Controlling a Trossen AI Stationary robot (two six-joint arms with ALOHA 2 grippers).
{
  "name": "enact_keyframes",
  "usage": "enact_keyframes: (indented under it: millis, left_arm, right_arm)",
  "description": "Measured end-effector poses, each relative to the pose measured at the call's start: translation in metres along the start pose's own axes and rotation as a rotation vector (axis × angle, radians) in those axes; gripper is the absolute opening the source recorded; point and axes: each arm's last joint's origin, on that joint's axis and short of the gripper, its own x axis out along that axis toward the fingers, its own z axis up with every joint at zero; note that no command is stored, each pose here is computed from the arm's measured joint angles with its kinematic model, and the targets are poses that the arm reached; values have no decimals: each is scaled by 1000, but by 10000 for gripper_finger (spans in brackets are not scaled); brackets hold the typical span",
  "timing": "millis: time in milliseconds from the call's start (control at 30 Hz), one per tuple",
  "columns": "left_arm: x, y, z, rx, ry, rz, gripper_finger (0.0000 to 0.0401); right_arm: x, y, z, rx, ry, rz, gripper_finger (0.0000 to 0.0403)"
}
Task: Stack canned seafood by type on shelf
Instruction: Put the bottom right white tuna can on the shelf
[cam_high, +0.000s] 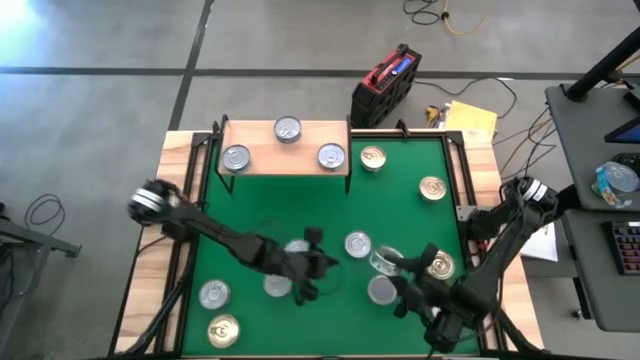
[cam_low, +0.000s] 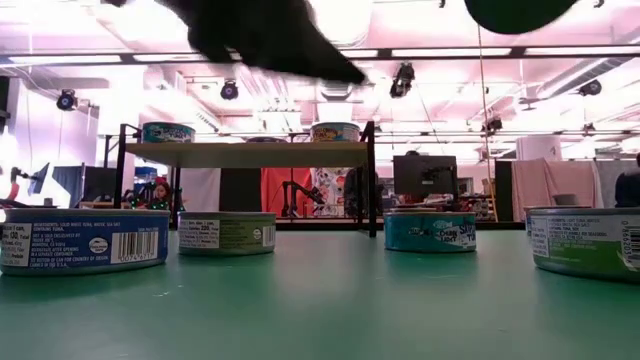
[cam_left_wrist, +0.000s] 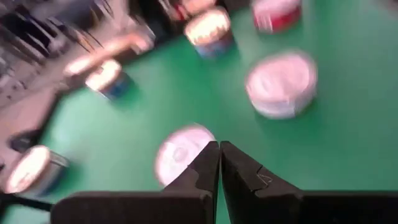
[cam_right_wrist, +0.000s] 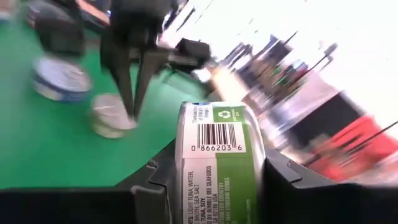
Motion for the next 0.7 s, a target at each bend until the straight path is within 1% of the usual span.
enact_keyframes:
  millis: [100,133,267,367,400,433,467,567,633,700]
  left_arm:
    - [-33,7,0,-51,-110,-1,0]
    - [-41,8,-4,-60,-124,-10,0]
    - [-65,18,-13,-99,-191,1,0]
    - [-77,23,-18,-120,-229,4,0]
    - [-80,24,-22,-119,-227,1,0]
    - [-82,25,-24,-119,-226,1,0]
    - [-84,26,-25,-123,-234,3,0]
    - [-90,30,-28,-122,-236,39,0]
    - [-93,32,-33,-112,-213,104,0]
    - [-96,35,-36,-104,-193,185,0]
  right_arm:
    - [8,7,-5,-203,-8,-68,126]
    - [11,11,-7,-247,-4,-87,126]
    - [25,25,-8,-365,-9,-202,126]
    - [33,34,-7,-490,11,-229,126]
    - [36,36,-6,-513,20,-232,126]
    - [38,39,-5,-518,26,-235,126]
    - [40,39,-4,-496,29,-238,126]
    - [46,31,4,-325,27,-246,126]
    - [44,20,9,-260,26,-239,126]
    - [40,6,15,-155,11,-241,126]
